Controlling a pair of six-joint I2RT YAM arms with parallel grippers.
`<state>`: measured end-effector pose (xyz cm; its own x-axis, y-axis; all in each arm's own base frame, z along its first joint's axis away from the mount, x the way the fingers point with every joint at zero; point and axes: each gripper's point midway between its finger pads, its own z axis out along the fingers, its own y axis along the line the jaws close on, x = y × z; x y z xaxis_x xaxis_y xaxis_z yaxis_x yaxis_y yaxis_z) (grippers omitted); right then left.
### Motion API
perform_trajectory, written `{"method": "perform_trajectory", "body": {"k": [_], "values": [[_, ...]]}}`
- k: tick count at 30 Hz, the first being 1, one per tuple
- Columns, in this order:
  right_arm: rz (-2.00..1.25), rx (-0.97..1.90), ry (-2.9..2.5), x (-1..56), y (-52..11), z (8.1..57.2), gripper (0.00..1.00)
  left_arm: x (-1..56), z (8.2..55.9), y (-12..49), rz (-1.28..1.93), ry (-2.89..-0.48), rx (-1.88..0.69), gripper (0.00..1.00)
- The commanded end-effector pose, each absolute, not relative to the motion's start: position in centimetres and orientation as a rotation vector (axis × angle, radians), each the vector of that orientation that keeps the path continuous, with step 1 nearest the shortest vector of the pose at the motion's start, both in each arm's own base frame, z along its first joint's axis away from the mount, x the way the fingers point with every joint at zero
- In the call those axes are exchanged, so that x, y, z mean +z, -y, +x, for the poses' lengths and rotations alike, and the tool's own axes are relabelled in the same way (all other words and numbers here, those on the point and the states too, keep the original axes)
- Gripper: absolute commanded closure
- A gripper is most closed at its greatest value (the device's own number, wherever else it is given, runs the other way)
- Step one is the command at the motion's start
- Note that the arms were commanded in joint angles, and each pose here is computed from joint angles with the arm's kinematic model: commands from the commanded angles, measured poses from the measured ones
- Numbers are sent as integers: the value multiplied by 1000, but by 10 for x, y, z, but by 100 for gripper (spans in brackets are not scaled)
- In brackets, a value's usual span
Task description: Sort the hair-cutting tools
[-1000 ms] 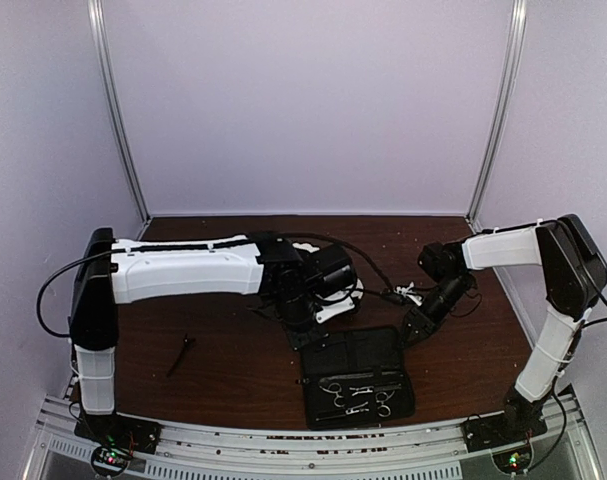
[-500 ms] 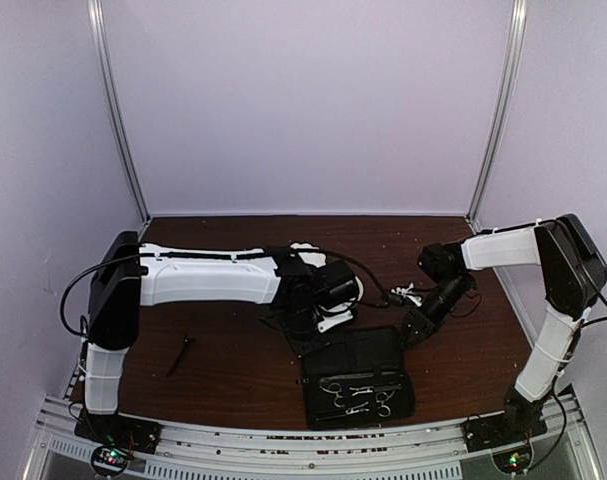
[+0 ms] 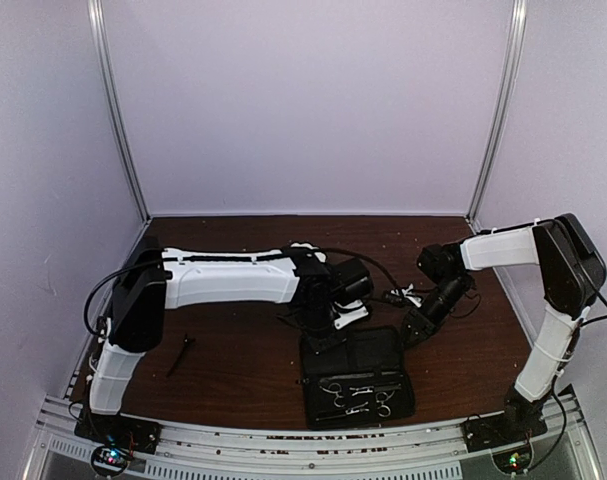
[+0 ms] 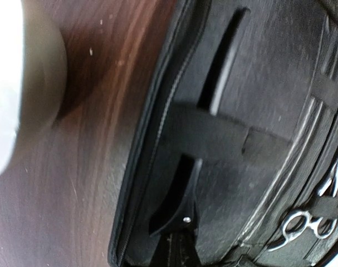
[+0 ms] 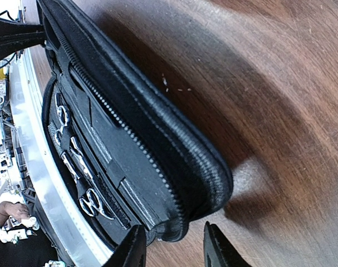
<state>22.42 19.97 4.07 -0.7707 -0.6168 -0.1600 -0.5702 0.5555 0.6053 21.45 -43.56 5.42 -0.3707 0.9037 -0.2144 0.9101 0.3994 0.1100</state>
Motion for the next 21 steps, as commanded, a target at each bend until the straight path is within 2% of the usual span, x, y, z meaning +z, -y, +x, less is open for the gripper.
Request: {"method": "perform_trajectory", "body": {"k": [1, 21], "values": [[1041, -1046, 2697, 46, -202, 228, 64, 59, 223, 456, 1600, -2372, -100, 100], [1052, -1051, 2703, 49, -203, 227, 64, 62, 224, 477, 1595, -2356, -186, 100]]}}
